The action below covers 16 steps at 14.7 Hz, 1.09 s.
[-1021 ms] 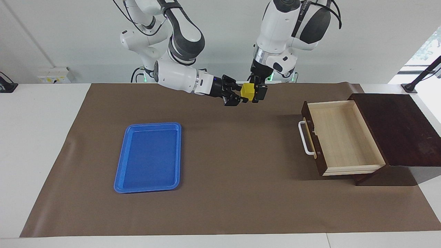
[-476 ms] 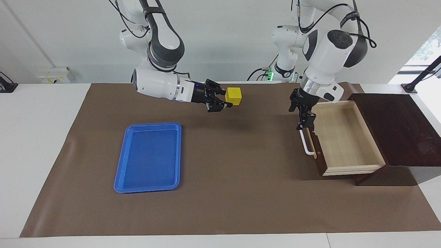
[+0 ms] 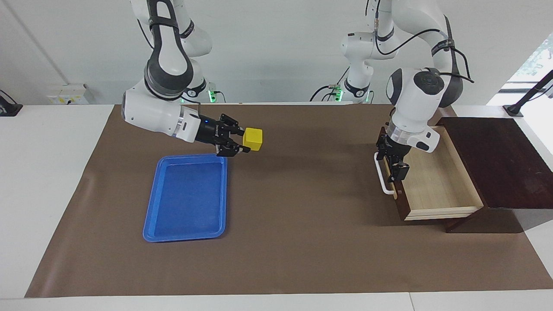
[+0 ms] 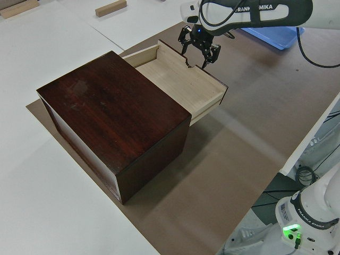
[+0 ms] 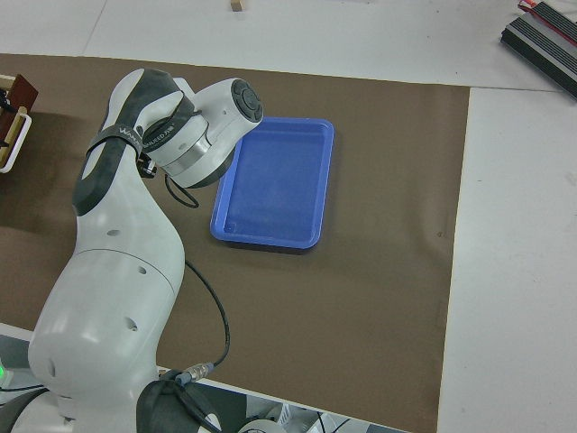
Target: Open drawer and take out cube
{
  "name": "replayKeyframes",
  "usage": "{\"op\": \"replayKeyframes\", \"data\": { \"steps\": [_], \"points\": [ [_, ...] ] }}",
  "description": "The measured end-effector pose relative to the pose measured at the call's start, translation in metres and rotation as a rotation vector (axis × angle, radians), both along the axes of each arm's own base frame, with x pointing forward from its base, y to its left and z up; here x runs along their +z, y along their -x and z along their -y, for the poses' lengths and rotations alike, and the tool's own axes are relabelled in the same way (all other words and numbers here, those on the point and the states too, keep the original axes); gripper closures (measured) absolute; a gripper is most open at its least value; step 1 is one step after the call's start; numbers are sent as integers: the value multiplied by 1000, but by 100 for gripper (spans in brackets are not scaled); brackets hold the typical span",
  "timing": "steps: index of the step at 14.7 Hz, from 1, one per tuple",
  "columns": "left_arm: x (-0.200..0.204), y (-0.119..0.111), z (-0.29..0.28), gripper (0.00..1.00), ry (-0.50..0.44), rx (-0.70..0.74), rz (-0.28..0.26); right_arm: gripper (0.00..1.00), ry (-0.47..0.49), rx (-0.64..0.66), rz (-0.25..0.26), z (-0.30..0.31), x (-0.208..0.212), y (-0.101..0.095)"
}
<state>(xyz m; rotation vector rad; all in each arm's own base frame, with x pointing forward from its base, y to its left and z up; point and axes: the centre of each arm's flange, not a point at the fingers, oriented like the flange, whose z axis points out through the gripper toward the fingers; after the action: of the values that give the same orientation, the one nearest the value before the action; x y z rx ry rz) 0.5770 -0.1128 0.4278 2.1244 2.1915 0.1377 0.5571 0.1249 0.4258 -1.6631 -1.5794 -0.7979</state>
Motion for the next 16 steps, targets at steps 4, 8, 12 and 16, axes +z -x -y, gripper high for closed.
{"op": "replayKeyframes", "data": {
  "steps": [4, 8, 12, 16],
  "points": [
    [1, -1, -6, 0, -3, -54, 15, 45, 33, -55, -9, 65, -29, 3],
    [6, -4, -16, 0, -27, -109, 31, 45, 29, -50, -7, 118, -98, 9],
    [15, -8, -41, 0, -36, -123, 39, 45, 22, -11, 52, 157, -158, 13],
    [24, -17, -122, 0, -86, -109, 46, 45, 36, 12, 107, 166, -171, 8]
  ]
}}
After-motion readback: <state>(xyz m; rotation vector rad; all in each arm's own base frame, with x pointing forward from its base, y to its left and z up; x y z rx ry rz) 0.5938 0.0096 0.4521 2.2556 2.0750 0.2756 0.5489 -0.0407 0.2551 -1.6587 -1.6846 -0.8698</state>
